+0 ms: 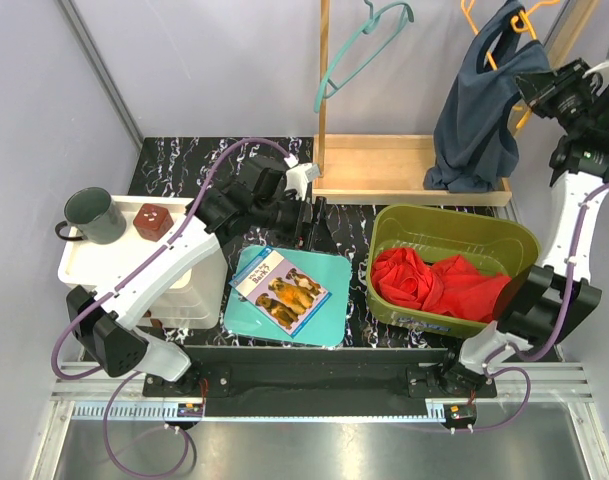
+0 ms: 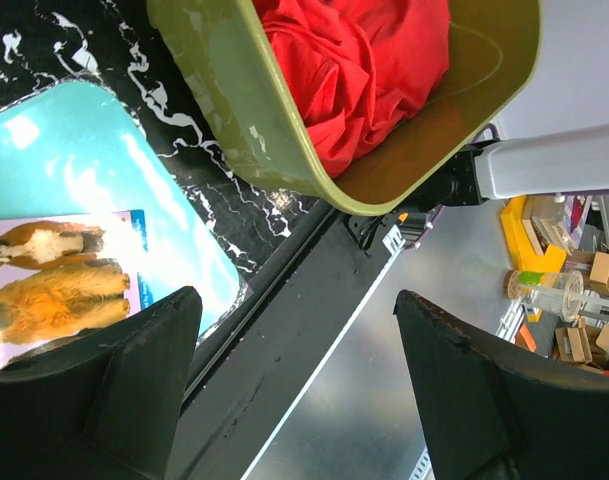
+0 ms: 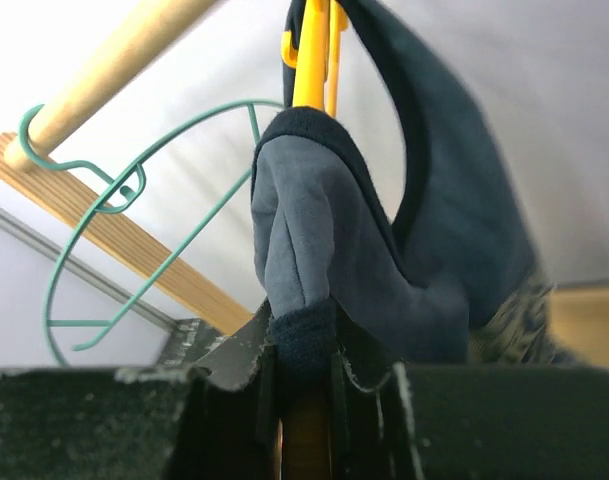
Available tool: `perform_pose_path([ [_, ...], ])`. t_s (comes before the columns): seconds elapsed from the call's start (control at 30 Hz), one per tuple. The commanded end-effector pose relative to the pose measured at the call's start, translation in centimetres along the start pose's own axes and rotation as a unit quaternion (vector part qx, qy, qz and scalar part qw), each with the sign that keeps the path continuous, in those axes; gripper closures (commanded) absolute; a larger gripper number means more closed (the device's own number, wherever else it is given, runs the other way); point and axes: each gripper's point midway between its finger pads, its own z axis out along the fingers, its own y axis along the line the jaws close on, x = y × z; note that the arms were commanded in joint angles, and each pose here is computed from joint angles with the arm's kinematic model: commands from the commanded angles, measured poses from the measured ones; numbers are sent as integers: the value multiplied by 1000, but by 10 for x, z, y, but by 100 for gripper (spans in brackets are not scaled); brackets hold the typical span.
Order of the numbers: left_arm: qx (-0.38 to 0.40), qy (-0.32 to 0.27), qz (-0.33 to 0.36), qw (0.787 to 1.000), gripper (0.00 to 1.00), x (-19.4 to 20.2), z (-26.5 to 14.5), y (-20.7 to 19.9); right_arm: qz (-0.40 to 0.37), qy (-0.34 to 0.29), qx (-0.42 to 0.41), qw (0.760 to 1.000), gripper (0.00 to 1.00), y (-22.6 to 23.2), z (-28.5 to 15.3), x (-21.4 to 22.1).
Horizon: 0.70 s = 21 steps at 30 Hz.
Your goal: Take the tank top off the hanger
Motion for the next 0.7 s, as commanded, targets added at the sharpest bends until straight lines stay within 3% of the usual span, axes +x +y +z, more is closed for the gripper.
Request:
perform_pose_path([
  [0.0,49,-34,31,998,17,-18,-13,-29,52,-64,-25,996,100,54,-24,-29],
  [0.17,53,-33,34,997,17,-20,-13,-31,116,-55,-12,992,100,58,-29,-13],
  [0.3,58,-36,40,997,17,-22,-14,-34,126,-43,-6,991,100,77,-32,3],
  [0.43,58,-46,56,996,17,-26,-20,-37,146,13,28,989,100,94,-35,54],
  [0.5,53,-54,65,995,17,-27,-25,-37,166,43,65,983,100,82,-42,86],
  [0.67,37,-66,69,995,17,-26,-32,-31,139,99,96,981,100,93,-75,133],
])
